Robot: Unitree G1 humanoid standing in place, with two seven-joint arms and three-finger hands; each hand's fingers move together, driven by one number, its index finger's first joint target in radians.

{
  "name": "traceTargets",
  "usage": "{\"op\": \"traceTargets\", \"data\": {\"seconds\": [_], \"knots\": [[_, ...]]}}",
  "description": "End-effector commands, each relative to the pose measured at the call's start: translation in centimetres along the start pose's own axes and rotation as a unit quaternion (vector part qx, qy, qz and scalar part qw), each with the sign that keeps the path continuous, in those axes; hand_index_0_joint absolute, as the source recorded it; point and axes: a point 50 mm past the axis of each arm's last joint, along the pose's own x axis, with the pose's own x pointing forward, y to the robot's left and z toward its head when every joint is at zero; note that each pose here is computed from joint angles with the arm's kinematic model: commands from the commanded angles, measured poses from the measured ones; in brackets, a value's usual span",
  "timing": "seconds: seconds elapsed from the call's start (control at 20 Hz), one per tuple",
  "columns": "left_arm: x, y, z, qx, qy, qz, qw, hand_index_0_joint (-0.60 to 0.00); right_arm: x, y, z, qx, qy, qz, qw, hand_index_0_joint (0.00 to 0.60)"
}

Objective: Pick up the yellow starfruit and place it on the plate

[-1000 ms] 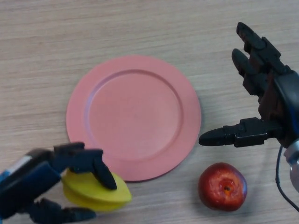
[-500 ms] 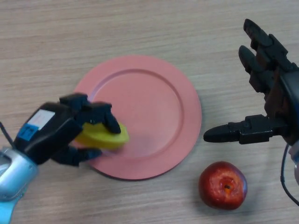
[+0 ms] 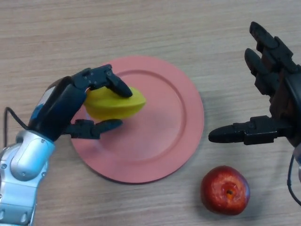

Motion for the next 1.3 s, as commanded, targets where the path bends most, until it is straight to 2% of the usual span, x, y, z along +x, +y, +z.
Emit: {"op": "traceTargets", "data": {"seconds": [0.05,0.1,0.15,0.2,0.25,0.3,0.35,0.5,0.6,0.7,0.8,0.85,0.9,0.95,1.1,1.2,1.25,1.3], "knots": [[0.1,2.5,1.8,0.015,-0.056,0.067,0.996,-0.6,-0.5,-0.9,3.6,-0.022,-0.116,-0.018,0.9928,0.0],[0.0,2.5,1.8,0.016,-0.055,0.067,0.996,-0.551,-0.5,-0.9,3.6,-0.022,-0.116,-0.018,0.9929,0.0],[0.0,2.5,1.8,0.018,-0.054,0.066,0.996,-0.401,-0.5,-0.9,3.6,-0.023,-0.115,-0.018,0.9929,0.0],[0.0,2.5,1.8,0.021,-0.053,0.065,0.996,-0.301,-0.5,-0.9,3.7,-0.023,-0.115,-0.018,0.9929,0.0],[-0.1,2.5,1.8,0.024,-0.052,0.064,0.996,-0.151,-0.6,-0.8,3.7,-0.024,-0.115,-0.018,0.9929,0.0],[-0.2,2.5,1.8,0.026,-0.05,0.063,0.996,-0.049,-0.6,-0.7,3.7,-0.028,-0.115,-0.016,0.9929,0.0],[-0.3,2.5,1.8,0.025,-0.047,0.065,0.996,0.0,-0.7,-0.7,3.9,-0.031,-0.114,-0.015,0.9928,0.0],[-0.5,2.4,2.0,0.026,-0.045,0.071,0.996,0.0,-0.8,-0.6,3.8,-0.033,-0.113,-0.013,0.993,0.0],[-0.6,3.0,2.7,0.028,-0.058,0.089,0.994,0.0,-0.7,-0.5,3.8,-0.036,-0.11,-0.012,0.9932,0.0],[-0.8,3.9,3.7,-0.004,-0.073,0.118,0.99,0.0,-0.7,-0.4,3.8,-0.038,-0.109,-0.011,0.9933,0.0],[-1.0,5.2,4.4,-0.078,-0.081,0.154,0.982,0.0,-0.7,-0.2,3.8,-0.034,-0.112,-0.011,0.9931,0.0],[-1.3,6.0,4.6,-0.14,-0.076,0.169,0.973,0.0,-0.7,-0.1,3.7,-0.036,-0.111,-0.009,0.9931,0.0],[-1.6,6.4,4.7,-0.171,-0.076,0.178,0.966,0.0,-0.7,-0.2,3.8,-0.036,-0.11,-0.007,0.9933,0.0],[-2.1,7.0,5.0,-0.225,-0.082,0.192,0.952,0.0,-0.7,-0.2,3.8,-0.034,-0.106,-0.003,0.9938,0.0],[-3.1,8.1,5.3,-0.302,-0.095,0.216,0.924,0.0,-0.8,-0.2,3.7,-0.03,-0.108,-0.002,0.9937,0.0],[-3.6,8.3,5.2,-0.33,-0.106,0.215,0.913,0.0,-0.7,-0.2,3.6,-0.029,-0.109,-0.003,0.9936,0.0],[-3.9,8.3,5.2,-0.341,-0.107,0.209,0.91,0.0,-0.7,-0.2,3.6,-0.032,-0.108,-0.002,0.9937,0.0],[-4.0,8.2,5.1,-0.341,-0.106,0.204,0.912,0.0,-0.6,-0.2,3.6,-0.031,-0.108,-0.002,0.9937,0.0]]}}
